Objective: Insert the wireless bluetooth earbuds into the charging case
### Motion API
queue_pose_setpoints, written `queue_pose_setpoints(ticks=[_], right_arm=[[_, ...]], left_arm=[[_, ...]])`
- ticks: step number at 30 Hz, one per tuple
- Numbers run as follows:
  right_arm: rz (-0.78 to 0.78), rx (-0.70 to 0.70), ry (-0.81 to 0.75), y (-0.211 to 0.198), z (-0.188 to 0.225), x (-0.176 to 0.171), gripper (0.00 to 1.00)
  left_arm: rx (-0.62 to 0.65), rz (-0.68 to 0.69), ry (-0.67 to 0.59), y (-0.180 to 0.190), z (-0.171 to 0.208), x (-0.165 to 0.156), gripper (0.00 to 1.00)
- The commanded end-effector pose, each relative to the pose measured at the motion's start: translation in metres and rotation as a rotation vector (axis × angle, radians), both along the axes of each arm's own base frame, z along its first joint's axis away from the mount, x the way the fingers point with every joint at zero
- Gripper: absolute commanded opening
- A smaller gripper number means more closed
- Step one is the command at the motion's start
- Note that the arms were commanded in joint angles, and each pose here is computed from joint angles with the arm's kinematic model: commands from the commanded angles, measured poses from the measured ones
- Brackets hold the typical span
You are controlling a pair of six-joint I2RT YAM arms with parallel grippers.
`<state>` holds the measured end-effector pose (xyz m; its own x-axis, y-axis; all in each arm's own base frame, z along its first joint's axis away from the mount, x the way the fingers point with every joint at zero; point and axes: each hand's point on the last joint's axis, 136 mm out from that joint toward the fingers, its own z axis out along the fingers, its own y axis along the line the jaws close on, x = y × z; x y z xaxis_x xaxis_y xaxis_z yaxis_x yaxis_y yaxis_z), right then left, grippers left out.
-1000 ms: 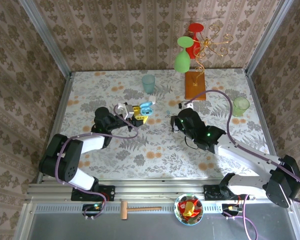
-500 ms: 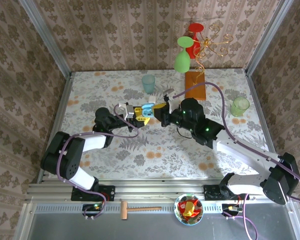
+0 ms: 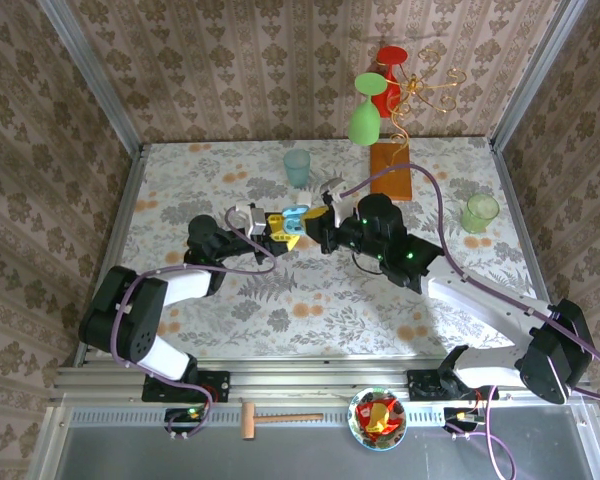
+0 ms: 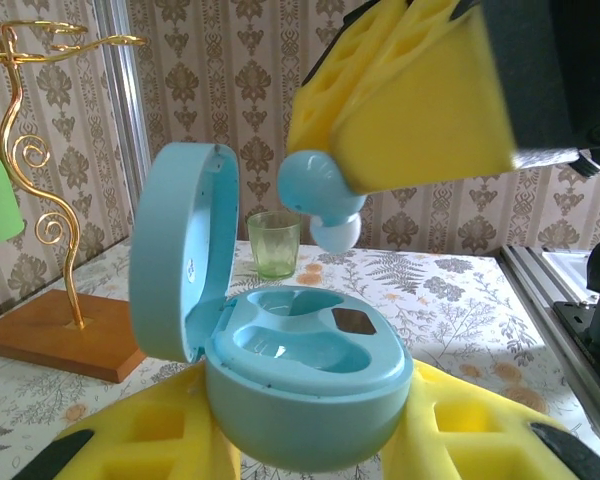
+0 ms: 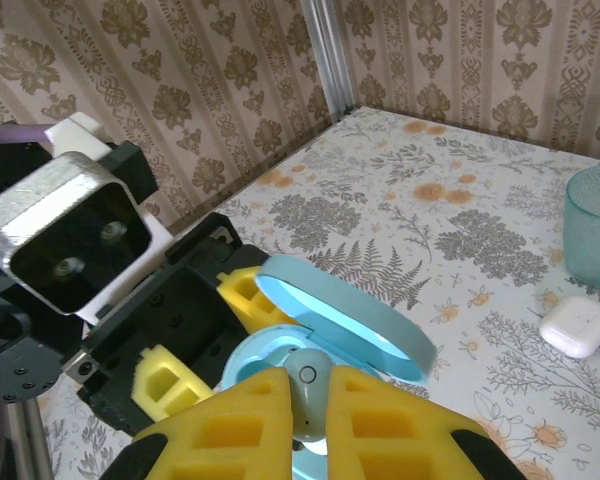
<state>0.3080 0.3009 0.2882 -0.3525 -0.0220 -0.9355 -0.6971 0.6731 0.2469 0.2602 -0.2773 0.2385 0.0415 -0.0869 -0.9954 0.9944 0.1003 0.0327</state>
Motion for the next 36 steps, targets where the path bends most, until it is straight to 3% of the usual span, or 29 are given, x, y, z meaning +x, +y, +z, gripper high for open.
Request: queue_pose_setpoints(ticks=[1, 27, 36], right_arm=[[0.002, 0.011, -0.025, -0.003, 0.003, 0.002, 0.1], [0.058, 0.002, 0.025, 0.004, -0.015, -0.001, 0.15], [0.028, 0.024, -0.003, -0.005, 0.001, -0.004, 0.42]], left_arm=[[-0.042, -0.038, -0.072, -0.001, 0.029, -0.01, 0.25], [-0.061, -0.009, -0.058, 0.0, 0.038, -0.004, 0.24], [-0.058, 0.007, -0.053, 0.002, 0.035, -0.001, 0.24]])
